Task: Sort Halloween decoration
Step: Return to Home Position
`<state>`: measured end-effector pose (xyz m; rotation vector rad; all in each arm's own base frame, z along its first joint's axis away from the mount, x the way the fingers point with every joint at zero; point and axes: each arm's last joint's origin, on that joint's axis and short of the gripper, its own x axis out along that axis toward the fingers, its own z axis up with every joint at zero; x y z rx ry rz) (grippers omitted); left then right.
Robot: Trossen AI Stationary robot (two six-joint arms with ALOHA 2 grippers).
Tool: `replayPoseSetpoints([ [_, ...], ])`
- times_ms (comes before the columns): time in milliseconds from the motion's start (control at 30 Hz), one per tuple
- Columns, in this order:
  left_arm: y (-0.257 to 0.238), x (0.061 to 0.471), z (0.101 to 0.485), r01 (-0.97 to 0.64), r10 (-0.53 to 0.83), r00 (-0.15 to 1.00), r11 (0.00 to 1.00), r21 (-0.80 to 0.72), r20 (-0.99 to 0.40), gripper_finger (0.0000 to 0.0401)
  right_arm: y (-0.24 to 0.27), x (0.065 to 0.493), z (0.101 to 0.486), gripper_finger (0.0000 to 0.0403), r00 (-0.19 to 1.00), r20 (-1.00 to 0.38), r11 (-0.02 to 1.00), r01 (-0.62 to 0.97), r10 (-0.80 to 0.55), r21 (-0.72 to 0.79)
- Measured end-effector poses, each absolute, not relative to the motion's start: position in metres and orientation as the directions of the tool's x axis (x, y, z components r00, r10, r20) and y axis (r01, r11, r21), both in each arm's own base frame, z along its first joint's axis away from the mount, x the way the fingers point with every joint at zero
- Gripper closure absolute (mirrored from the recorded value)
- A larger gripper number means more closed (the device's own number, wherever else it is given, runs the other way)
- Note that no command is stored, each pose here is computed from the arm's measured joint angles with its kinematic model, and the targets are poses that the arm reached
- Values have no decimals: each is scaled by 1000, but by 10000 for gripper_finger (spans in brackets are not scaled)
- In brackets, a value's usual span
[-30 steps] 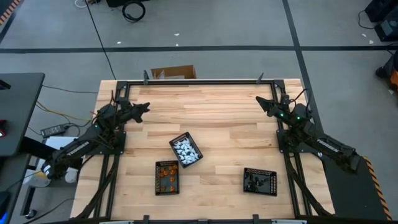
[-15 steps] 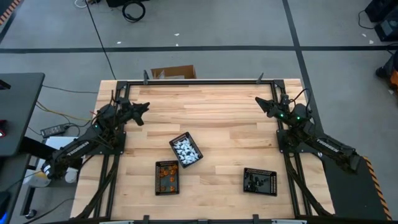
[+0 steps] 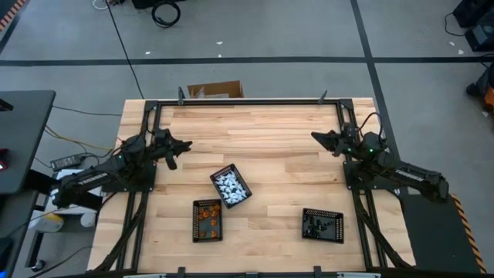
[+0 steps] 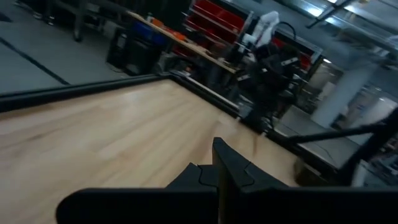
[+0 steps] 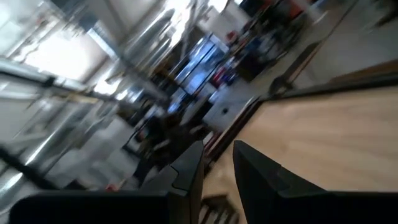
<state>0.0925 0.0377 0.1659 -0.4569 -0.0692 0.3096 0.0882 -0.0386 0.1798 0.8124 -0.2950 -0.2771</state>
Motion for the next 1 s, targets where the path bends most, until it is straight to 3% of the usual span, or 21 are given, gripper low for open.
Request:
replayPoseSetpoints([
  [233,30,94,168,-200,231,973,875,-442,18,401,-31,91,180,309,958,151,671,54,-244,740],
  [400,27,95,167,-176,203,979,879,-442,13,401,-30,92,178,309,961,136,667,62,-240,742],
  [533,27,95,167,-173,200,980,880,-442,14,401,-31,93,168,310,969,31,640,137,-244,756],
  [1000,27,95,167,-173,200,980,880,-442,14,401,-31,94,166,310,969,5,633,156,-245,759],
])
